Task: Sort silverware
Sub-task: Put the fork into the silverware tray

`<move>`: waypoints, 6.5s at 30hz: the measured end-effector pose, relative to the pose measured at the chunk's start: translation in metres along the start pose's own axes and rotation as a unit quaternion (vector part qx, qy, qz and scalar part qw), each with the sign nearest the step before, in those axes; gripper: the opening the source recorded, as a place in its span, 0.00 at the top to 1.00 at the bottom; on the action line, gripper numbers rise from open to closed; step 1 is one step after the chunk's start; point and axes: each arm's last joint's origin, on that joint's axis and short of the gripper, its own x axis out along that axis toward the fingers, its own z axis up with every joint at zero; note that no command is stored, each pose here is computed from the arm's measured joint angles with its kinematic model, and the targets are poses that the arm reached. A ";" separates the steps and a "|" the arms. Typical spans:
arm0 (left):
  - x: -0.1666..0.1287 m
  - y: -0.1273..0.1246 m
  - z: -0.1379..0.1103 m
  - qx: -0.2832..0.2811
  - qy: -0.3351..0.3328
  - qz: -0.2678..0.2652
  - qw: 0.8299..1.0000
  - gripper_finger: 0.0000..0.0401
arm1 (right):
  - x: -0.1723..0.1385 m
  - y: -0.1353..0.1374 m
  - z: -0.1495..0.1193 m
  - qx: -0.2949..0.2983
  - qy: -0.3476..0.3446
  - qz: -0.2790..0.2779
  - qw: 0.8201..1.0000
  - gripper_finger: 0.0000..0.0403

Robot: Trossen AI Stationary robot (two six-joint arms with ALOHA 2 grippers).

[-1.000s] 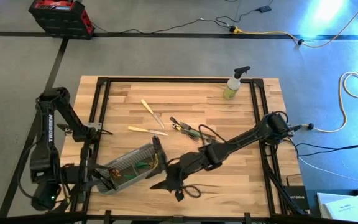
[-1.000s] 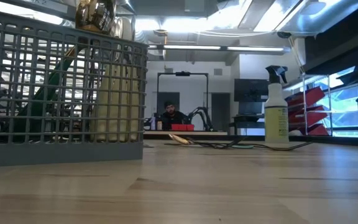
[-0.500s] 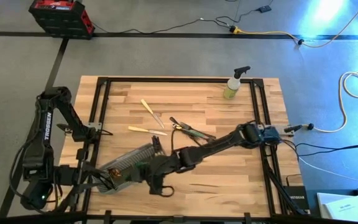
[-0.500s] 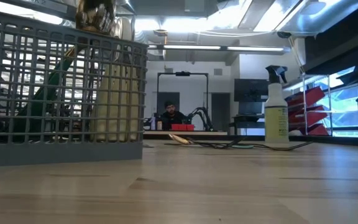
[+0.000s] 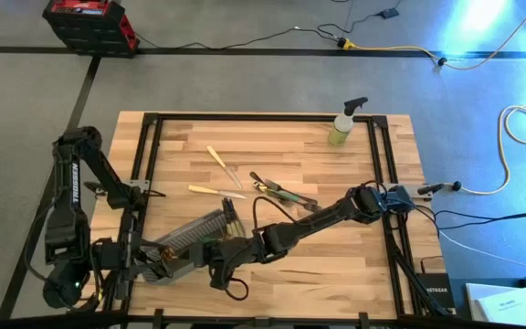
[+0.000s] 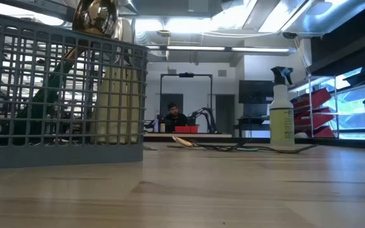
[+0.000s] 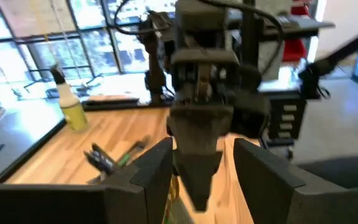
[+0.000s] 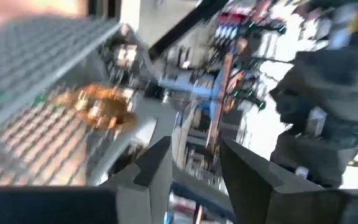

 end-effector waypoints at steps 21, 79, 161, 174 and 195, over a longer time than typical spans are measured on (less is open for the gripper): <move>0.069 -0.055 -0.013 0.042 0.088 -0.111 0.989 0.61 | -0.097 -0.002 0.031 0.221 0.222 0.187 0.931 0.81; 0.053 -0.016 -0.009 -0.056 0.522 0.005 0.851 0.61 | -0.112 0.011 0.039 0.282 0.250 0.237 0.896 0.84; 0.064 -0.043 0.088 0.144 0.238 0.000 0.961 0.61 | -0.130 0.065 0.006 0.375 0.347 0.414 0.754 0.98; 0.113 -0.027 0.072 0.197 0.262 0.007 0.945 0.63 | -0.168 0.110 -0.082 0.551 0.247 0.253 0.756 0.99; 0.176 0.013 -0.024 0.110 0.076 -0.179 0.975 0.71 | -0.184 0.157 -0.128 0.684 0.294 0.129 0.655 0.99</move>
